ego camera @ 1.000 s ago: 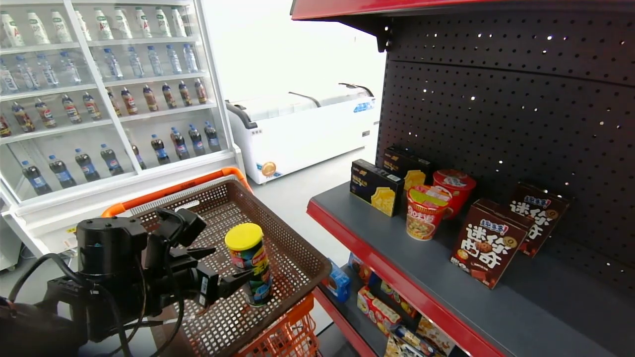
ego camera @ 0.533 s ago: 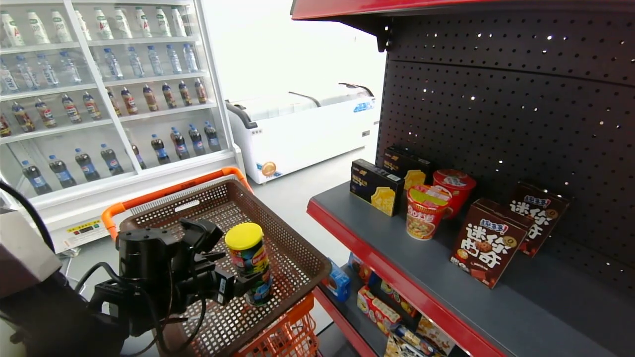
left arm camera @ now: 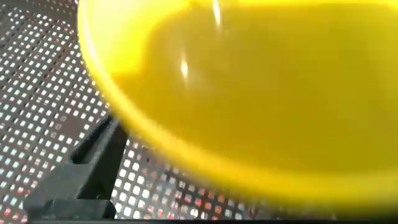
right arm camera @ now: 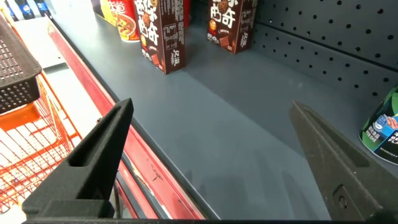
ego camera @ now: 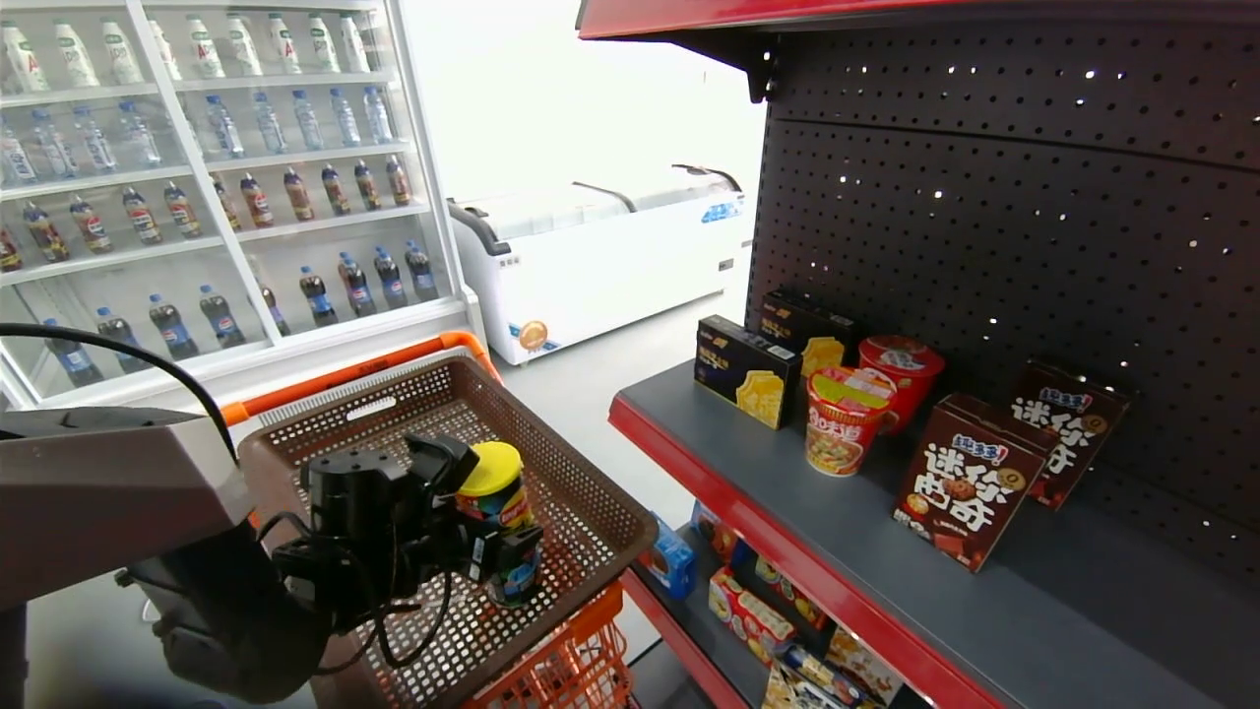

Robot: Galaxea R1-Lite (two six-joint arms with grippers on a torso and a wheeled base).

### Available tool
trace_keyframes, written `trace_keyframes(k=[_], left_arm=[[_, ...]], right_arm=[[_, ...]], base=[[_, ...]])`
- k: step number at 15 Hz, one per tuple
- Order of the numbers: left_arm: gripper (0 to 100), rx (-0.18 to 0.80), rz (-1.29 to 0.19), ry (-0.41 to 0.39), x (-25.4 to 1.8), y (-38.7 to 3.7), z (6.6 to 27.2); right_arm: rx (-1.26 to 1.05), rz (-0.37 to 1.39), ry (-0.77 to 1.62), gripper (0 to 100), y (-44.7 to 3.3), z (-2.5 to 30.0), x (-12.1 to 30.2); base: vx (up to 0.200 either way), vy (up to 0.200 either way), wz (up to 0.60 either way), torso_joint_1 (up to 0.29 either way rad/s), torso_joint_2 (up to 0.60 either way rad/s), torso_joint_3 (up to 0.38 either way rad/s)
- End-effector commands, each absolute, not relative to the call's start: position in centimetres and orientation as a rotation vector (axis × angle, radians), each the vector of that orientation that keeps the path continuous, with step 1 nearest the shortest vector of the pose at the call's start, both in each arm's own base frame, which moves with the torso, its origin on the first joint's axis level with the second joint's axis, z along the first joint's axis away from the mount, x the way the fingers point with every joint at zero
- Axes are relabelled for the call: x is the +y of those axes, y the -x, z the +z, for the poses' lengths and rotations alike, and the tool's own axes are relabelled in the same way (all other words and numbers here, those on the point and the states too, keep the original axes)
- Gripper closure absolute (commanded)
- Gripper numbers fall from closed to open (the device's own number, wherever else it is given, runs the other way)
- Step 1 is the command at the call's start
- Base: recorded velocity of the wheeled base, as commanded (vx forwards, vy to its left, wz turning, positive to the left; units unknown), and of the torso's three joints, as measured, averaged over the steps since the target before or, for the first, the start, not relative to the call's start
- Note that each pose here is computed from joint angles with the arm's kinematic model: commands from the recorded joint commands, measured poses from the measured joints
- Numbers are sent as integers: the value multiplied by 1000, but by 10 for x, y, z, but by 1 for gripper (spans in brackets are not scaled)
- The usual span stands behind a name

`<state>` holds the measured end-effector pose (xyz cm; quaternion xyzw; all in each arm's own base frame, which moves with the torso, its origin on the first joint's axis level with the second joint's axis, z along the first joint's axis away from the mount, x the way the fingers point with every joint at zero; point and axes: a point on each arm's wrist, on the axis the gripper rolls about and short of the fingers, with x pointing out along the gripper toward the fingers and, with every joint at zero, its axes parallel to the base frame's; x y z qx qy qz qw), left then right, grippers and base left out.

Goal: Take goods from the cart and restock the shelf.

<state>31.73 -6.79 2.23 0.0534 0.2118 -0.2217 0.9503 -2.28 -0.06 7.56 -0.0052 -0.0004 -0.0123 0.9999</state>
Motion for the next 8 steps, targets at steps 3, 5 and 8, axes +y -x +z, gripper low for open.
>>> trace_keyframes(k=[3,5,8], left_arm=[[0,454,-459,-110,-73,-332,6],[0,439,-469,-112,-78,-337,5],[100,411,-465,-112,-80,-343,10]], right_arm=[[-1,-25,11,0,23,76,-1],[-1,-25,11,0,23,76,-1],[-1,-25,11,0,23,76,-1]], base=[[0,0,0,0,0,0],[0,0,0,0,0,0],[0,0,0,0,0,0]])
